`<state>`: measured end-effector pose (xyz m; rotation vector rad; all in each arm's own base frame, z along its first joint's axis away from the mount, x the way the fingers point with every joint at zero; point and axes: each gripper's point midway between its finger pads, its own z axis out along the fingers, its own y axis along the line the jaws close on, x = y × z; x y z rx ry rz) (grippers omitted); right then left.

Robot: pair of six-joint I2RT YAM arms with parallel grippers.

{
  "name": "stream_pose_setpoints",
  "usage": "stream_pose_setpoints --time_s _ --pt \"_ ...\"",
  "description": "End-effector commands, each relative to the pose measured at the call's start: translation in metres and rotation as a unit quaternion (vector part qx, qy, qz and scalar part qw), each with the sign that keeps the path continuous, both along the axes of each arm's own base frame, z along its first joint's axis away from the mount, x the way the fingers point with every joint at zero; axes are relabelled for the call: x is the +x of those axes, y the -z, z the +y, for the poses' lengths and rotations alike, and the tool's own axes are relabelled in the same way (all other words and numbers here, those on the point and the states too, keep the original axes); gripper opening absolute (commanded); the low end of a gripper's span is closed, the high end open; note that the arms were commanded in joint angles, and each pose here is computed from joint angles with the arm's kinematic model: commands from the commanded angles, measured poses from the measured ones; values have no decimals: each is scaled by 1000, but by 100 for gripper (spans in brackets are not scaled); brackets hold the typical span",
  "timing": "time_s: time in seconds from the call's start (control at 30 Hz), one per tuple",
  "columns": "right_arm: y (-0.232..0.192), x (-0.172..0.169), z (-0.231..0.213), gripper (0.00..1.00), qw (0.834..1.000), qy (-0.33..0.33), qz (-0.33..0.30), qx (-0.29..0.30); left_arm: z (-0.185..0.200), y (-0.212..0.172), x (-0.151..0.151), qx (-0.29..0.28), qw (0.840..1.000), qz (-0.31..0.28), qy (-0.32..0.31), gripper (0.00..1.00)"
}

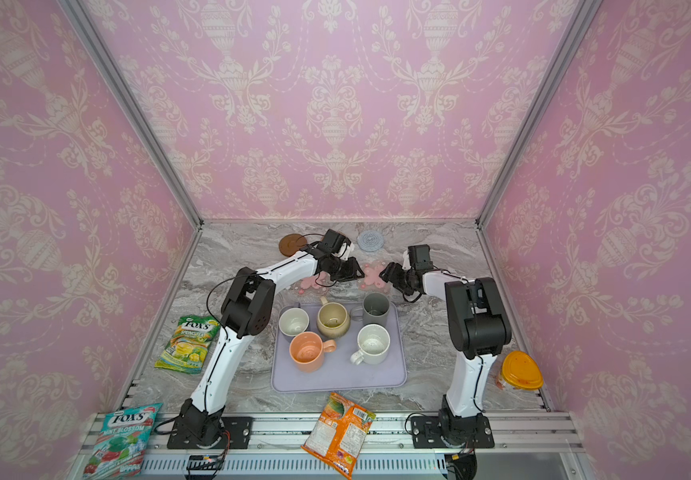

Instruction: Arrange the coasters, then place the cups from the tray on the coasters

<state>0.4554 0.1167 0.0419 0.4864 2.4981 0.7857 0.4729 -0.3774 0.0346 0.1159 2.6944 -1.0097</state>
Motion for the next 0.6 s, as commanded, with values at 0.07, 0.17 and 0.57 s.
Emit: stream_pose_setpoints --time_s 0.07,0.17,0.57 --pt "32 -23 23 70 998 -18 65 -1 10 15 -24 13 999 37 -10 34" --pt "30 -21 32 70 998 -26 63 -2 18 15 -27 25 999 40 -18 34" --pt "37 -19 46 70 997 -39 73 -4 38 12 -26 59 997 38 -37 34"
